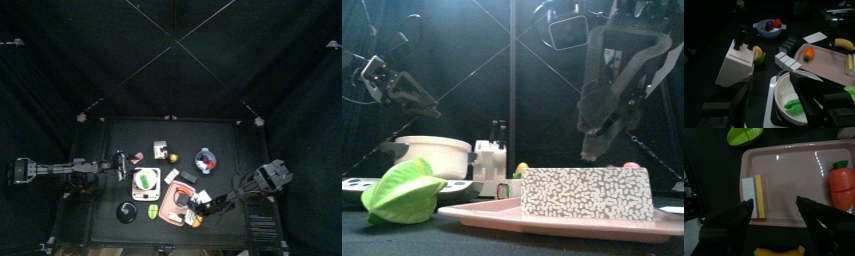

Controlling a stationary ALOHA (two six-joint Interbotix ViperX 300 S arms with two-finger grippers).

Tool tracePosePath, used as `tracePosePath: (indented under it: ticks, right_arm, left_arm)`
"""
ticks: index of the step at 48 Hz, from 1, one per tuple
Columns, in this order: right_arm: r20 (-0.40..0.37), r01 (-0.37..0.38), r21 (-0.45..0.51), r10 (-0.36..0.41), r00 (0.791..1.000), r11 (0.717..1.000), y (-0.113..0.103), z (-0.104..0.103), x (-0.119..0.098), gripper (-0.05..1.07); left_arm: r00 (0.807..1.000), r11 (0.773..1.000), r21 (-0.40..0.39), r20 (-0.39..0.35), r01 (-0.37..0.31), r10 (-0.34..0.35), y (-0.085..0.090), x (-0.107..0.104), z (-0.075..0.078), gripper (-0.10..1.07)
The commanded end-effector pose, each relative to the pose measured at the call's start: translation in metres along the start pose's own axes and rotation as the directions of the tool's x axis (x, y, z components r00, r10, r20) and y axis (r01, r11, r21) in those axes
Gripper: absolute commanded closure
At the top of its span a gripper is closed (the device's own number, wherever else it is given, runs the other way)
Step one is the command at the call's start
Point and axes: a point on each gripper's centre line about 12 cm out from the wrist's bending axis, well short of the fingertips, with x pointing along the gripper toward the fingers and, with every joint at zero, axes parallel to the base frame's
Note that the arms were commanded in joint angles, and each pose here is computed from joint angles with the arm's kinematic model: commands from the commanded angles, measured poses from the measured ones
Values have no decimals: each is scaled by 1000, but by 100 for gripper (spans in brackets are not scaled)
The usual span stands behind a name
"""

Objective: Grab egg sushi

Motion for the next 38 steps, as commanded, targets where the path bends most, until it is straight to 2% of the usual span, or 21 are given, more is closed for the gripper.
tracePosePath:
  ticks: [1, 8, 28, 38]
  right_arm:
    - [31, -4, -23, 4, 1000, 1000, 18, 11, 0, 4]
    - [30, 35, -44, -34, 999, 998, 26, 8, 6, 4]
    - [17, 16, -46, -15, 1000, 999, 35, 3, 10, 4]
    - [-7, 9, -41, -9, 1000, 999, 37, -4, 21, 4]
  left_arm:
    - [1000, 1000, 1, 20, 3, -3, -1, 1, 6, 4]
    - [1000, 1000, 1, 20, 3, -3, 0, 1, 6, 4]
    - [1000, 1000, -1, 17, 3, -3, -1, 1, 5, 4]
    - [1000, 1000, -1, 14, 4, -4, -1, 1, 4, 4]
